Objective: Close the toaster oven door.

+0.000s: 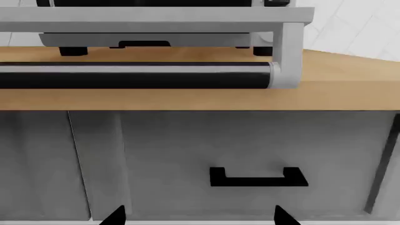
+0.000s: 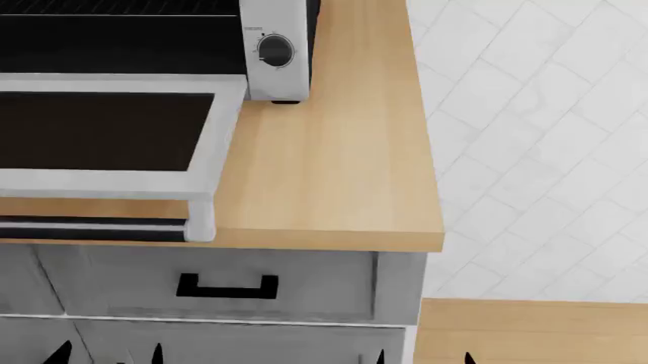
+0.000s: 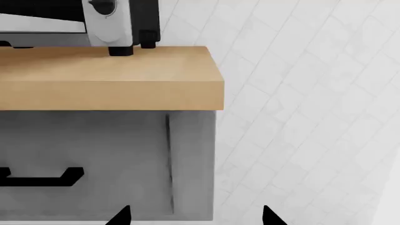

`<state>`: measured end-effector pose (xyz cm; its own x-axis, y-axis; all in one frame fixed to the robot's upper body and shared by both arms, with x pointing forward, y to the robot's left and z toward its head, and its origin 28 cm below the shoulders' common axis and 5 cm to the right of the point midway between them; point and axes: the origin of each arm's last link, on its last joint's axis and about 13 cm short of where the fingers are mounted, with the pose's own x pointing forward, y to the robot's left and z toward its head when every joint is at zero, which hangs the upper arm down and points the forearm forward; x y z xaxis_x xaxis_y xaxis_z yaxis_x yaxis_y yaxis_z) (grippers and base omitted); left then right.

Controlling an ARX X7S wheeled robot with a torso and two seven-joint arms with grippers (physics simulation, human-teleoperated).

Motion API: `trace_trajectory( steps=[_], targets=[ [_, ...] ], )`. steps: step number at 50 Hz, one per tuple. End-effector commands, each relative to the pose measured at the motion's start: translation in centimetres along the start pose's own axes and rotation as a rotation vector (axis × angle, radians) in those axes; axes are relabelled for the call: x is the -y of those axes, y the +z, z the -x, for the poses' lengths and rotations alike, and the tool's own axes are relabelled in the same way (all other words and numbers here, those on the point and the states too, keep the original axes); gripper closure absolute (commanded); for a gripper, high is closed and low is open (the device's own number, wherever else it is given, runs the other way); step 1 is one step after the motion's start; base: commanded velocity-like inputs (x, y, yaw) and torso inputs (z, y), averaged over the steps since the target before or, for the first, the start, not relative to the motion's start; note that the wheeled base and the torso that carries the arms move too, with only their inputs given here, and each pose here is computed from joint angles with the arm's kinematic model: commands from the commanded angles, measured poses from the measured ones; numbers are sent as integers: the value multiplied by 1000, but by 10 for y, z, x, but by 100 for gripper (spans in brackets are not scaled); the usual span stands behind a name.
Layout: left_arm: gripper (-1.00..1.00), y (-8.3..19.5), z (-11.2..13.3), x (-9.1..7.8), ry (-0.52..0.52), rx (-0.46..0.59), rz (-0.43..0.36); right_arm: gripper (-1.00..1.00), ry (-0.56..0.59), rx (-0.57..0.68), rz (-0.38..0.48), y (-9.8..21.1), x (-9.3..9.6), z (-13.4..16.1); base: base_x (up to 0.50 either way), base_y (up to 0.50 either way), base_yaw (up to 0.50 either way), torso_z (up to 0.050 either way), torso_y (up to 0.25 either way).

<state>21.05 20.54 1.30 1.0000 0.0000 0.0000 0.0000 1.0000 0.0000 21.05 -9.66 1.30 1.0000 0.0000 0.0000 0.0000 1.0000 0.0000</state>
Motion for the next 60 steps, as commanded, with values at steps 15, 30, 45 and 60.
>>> trace_trajectory(
  steps=[15, 30, 45, 60],
  targets=[
    [-100, 5, 3, -1, -53, -5, 47, -100, 10, 11, -6, 2, 0, 3, 0, 0, 0, 7, 0],
    [-100, 9, 0, 0, -54, 0, 41, -100, 8, 19, -18, 3, 1, 2, 0, 0, 0, 50, 0],
    [-100, 11, -1, -1, -84, 4, 31, -100, 3, 31, -14, 9, 2, 0, 0, 0, 0, 50, 0],
    [-100, 57, -14, -13, -36, -1, 25, -100, -60, 215, 45, 81, 17, -2, 0, 0, 0, 27, 0]
  ],
)
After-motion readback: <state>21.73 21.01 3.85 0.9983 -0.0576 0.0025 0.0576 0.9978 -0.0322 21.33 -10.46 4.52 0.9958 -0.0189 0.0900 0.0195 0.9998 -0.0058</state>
